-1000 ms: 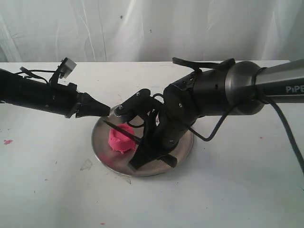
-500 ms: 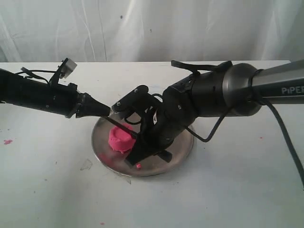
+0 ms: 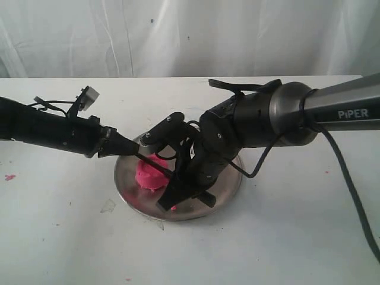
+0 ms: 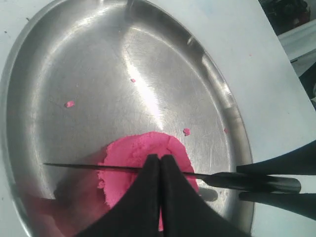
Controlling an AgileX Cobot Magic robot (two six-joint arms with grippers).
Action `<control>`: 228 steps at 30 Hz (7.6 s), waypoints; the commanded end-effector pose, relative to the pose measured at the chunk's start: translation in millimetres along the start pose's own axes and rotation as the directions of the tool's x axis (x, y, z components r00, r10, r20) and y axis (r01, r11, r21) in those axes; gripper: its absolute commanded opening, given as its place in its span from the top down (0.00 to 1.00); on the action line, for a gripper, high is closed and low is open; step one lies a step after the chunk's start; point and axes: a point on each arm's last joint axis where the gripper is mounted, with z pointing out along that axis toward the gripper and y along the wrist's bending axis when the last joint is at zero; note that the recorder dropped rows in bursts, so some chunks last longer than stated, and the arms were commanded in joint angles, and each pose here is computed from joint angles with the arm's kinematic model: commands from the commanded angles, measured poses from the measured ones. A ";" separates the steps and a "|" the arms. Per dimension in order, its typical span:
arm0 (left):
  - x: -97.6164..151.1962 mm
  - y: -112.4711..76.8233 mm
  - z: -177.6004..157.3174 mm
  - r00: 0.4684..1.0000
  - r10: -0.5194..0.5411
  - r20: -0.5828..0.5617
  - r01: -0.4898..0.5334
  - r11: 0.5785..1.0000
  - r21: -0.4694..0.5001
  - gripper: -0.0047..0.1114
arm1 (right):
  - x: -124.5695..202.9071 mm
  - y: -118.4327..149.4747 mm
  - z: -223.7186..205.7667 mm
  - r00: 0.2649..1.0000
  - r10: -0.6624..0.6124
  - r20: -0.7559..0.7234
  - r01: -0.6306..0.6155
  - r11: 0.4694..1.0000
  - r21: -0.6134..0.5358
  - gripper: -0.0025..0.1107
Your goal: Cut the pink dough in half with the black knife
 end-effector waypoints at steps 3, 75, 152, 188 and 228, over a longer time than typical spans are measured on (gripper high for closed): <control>-5.1 -2.5 1.0 0.999 0.018 0.049 -0.019 1.000 0.019 0.96 | -1.3 -0.9 -1.1 1.000 0.005 0.004 -0.005 1.000 0.001 0.95; 9.8 14.7 18.9 1.000 -0.015 0.011 0.015 1.000 -0.002 0.96 | -10.0 -2.5 5.0 0.998 0.005 -0.056 -0.005 1.000 -0.009 0.95; 10.3 17.7 18.9 1.000 -0.008 0.006 0.008 0.999 -0.035 0.96 | -8.5 -2.2 1.3 0.997 0.002 -0.078 -0.003 1.000 -0.013 0.95; -10.3 6.2 11.0 0.996 0.077 -0.049 -0.080 0.995 -0.058 0.96 | -7.8 -2.1 1.3 0.996 0.003 -0.085 -0.004 1.000 -0.015 0.95; -0.9 22.3 19.4 0.997 0.042 -0.070 -0.049 0.994 -0.097 0.96 | -4.6 -1.5 8.4 0.994 0.003 -0.110 -0.005 1.000 -0.019 0.95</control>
